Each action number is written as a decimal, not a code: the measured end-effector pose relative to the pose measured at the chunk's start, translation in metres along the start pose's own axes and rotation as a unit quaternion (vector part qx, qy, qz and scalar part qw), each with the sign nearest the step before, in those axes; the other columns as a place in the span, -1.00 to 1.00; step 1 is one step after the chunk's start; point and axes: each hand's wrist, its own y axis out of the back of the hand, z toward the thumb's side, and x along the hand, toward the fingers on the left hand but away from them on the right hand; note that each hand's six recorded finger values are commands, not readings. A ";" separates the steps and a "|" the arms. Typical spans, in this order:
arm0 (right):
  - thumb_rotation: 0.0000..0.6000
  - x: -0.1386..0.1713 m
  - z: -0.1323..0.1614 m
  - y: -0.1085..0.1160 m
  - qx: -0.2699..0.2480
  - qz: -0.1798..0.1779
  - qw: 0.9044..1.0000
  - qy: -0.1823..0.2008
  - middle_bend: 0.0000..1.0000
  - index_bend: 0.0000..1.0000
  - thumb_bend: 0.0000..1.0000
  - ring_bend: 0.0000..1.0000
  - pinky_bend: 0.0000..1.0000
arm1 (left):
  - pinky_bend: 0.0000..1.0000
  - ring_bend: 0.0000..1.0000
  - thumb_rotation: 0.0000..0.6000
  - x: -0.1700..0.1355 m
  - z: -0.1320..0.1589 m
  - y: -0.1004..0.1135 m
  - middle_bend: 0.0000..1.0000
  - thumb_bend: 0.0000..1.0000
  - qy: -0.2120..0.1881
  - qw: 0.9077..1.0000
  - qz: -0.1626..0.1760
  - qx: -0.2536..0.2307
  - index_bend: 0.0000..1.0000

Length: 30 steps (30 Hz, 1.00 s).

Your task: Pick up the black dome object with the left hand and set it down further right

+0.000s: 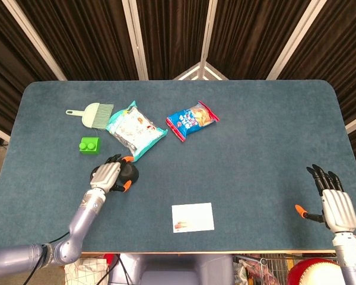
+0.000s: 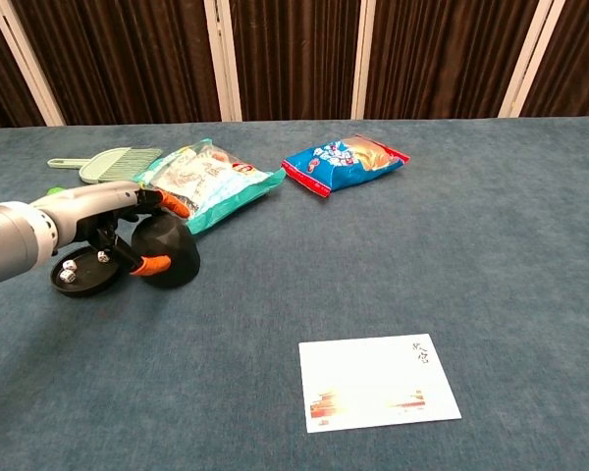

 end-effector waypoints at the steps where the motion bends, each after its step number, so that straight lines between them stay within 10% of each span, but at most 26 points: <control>1: 1.00 0.000 0.000 0.000 0.001 0.000 1.000 0.000 -0.87 -0.80 -0.56 -0.75 -0.93 | -1.00 -1.00 1.00 -0.001 0.000 0.000 -1.00 -0.35 0.000 1.000 -0.001 0.001 -0.84; 12: 1.00 0.000 0.003 -0.002 0.007 0.002 1.000 0.003 -0.87 -0.80 -0.56 -0.75 -0.93 | -1.00 -1.00 1.00 -0.025 0.005 0.028 -1.00 -0.45 -0.023 1.000 0.017 -0.003 -0.94; 18: 1.00 0.002 0.003 0.003 0.006 -0.010 1.000 0.003 -0.87 -0.80 -0.56 -0.75 -0.93 | -1.00 -1.00 1.00 -0.077 -0.014 0.068 -1.00 -0.42 -0.034 0.994 0.103 0.025 -0.81; 25: 1.00 0.000 0.001 0.008 0.022 -0.032 0.999 0.001 -0.87 -0.80 -0.56 -0.75 -0.93 | -1.00 -1.00 1.00 -0.171 -0.099 0.115 -1.00 -0.40 0.073 0.966 0.245 0.050 -0.78; 30: 1.00 -0.002 0.001 0.011 0.038 -0.056 0.998 0.001 -0.89 -0.80 -0.56 -0.79 -0.93 | -1.00 -1.00 1.00 -0.220 -0.144 0.128 -1.00 -0.39 0.130 0.953 0.269 0.056 -0.73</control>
